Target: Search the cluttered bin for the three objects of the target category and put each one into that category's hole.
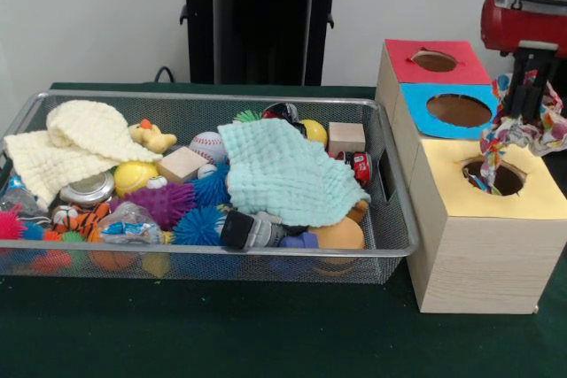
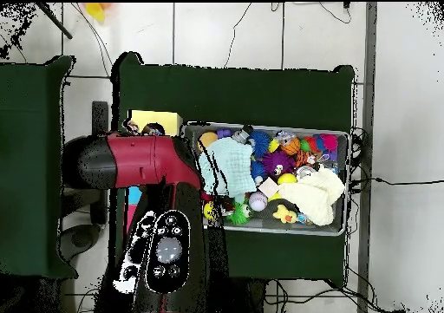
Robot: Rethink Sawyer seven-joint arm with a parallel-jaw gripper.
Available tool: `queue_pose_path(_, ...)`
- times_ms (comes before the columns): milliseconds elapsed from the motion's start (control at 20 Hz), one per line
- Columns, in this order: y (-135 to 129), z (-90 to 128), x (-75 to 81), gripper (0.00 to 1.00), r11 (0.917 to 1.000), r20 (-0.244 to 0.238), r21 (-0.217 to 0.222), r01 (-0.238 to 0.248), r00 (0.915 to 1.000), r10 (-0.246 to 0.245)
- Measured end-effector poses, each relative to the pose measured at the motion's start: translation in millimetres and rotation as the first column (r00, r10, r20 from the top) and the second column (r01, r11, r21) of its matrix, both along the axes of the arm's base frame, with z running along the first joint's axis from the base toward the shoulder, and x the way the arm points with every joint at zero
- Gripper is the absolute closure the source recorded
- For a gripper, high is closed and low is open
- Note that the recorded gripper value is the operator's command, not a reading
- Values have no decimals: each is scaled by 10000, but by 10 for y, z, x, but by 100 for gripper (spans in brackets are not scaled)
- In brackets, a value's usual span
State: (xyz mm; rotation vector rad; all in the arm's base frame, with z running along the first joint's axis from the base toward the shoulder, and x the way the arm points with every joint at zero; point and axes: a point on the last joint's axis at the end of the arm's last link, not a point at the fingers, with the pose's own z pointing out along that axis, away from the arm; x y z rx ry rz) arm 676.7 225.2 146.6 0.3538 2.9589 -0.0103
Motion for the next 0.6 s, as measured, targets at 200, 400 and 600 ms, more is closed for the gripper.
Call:
queue_pose_path(200,-10,13,17,100,10000,37,0,33,10000,-33)
queue_pose_path(400,-19,-14,24,100,10000,15,-24,40,10000,-40)
queue_pose_path(600,-17,-60,51,100,10000,4,-34,32,10000,-32)
